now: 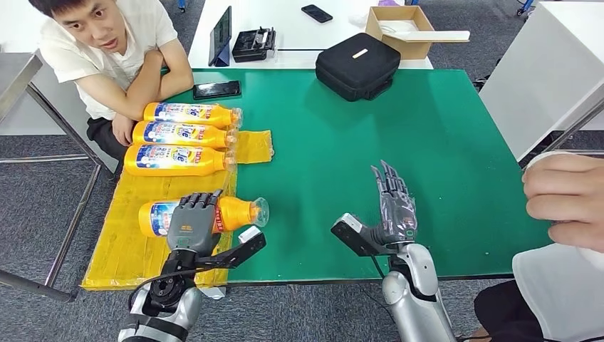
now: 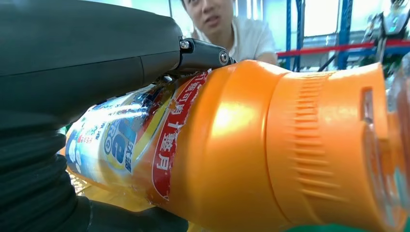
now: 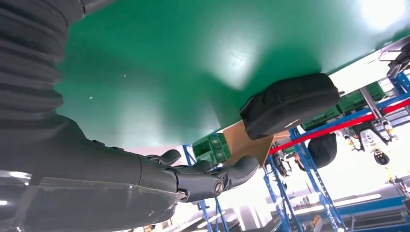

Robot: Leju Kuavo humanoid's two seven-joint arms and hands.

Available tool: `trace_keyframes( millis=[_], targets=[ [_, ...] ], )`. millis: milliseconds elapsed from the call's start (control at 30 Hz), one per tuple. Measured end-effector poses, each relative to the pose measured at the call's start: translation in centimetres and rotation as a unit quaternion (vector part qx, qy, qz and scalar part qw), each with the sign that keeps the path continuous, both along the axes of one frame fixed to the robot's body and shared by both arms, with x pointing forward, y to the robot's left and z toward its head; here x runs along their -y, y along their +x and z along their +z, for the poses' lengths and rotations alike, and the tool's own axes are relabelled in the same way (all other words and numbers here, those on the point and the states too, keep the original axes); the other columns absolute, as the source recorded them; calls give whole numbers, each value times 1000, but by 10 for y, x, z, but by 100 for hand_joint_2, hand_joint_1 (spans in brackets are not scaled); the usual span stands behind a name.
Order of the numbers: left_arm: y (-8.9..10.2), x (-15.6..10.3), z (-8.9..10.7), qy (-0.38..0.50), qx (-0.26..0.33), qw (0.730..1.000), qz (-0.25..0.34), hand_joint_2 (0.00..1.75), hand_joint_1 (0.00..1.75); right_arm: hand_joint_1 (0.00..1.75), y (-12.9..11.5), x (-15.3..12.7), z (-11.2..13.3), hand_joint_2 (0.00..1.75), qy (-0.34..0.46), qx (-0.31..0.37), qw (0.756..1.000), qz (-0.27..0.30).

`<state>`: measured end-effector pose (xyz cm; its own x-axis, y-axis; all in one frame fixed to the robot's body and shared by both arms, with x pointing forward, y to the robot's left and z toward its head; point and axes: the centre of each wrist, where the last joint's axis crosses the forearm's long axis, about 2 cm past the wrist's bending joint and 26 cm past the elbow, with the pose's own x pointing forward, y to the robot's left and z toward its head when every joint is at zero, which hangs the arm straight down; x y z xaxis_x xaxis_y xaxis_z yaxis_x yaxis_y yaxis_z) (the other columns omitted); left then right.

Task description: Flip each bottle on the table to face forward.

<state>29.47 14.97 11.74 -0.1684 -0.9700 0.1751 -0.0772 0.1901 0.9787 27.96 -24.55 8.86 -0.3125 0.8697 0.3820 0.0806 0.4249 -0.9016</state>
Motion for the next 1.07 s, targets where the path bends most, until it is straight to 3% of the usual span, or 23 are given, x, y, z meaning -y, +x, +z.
trace_keyframes(
  millis=[100, 300, 333, 467, 600, 667, 1067],
  targets=[
    [8, -1, -5, 13, -15, 1000, 12, 175, 174, 0, 0, 0, -2, 175, 5, -6, 1000, 4],
    [21, -1, -11, 44, -44, 998, 26, 175, 141, 0, 2, -1, -5, 175, 12, -17, 1000, 9],
    [23, -1, -12, 50, -48, 997, 27, 175, 129, 0, 3, -1, -5, 175, 13, -17, 1000, 9],
    [29, 0, -17, 75, -71, 994, 25, 175, 32, 0, 6, -1, -6, 175, 19, -20, 1000, 14],
    [34, -1, -25, 96, -94, 991, 16, 175, 7, 0, 10, -2, -8, 175, 23, -25, 999, 18],
    [37, -1, -26, 102, -99, 990, 11, 175, 0, 0, 11, -2, -9, 175, 23, -28, 999, 20],
    [49, -1, -27, 124, -123, 985, -17, 175, 0, 0, 14, -1, -17, 175, 27, -42, 999, 19]
  ],
)
